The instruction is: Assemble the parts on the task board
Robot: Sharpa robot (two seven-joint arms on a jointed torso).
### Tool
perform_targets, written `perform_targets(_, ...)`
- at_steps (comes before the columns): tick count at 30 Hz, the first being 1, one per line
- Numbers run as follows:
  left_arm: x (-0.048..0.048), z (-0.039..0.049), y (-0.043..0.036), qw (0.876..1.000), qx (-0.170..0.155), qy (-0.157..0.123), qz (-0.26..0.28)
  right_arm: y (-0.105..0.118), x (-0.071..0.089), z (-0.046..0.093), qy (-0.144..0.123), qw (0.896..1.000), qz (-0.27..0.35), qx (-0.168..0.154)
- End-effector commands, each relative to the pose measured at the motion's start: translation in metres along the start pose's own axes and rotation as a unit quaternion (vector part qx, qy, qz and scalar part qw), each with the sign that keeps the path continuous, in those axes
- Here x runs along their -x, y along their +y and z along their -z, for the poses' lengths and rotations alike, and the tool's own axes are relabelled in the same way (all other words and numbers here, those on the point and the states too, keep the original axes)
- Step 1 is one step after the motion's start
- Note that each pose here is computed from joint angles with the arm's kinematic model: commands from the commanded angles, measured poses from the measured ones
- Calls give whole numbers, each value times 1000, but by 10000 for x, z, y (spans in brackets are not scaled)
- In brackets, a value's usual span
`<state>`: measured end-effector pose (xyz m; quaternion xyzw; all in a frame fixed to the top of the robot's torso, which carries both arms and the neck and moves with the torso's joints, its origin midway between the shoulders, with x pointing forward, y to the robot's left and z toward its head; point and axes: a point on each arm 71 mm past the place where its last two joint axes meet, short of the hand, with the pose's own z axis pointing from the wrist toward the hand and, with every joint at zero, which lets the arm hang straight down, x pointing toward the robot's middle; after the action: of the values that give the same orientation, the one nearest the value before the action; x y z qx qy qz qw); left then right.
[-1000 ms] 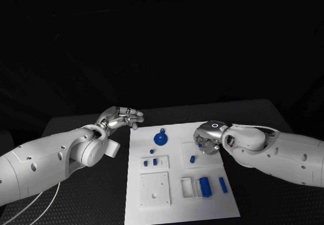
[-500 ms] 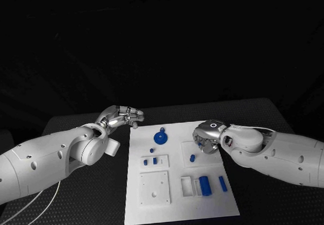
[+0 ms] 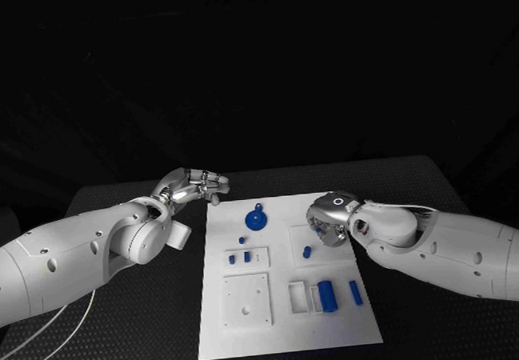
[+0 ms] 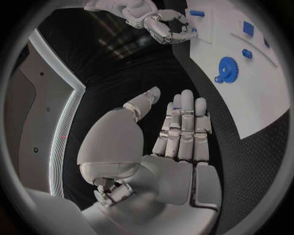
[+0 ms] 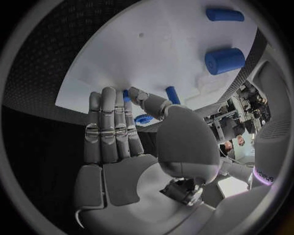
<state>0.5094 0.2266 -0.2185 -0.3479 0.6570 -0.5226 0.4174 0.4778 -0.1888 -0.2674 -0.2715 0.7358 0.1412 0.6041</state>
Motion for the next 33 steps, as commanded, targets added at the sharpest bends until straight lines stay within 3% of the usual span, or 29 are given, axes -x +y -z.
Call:
perform_targets(1, -15, -8, -20, 1000, -3, 6, 5, 45, -43, 8, 1, 1000, 18, 4)
perform_targets(19, 6, -17, -12, 1000, -3, 3, 5, 35, 14, 65, -23, 1000, 18, -1)
perform_targets(33, 13, -20, -8, 1000, -2, 2, 5, 9, 146, 112, -41, 999, 9, -4)
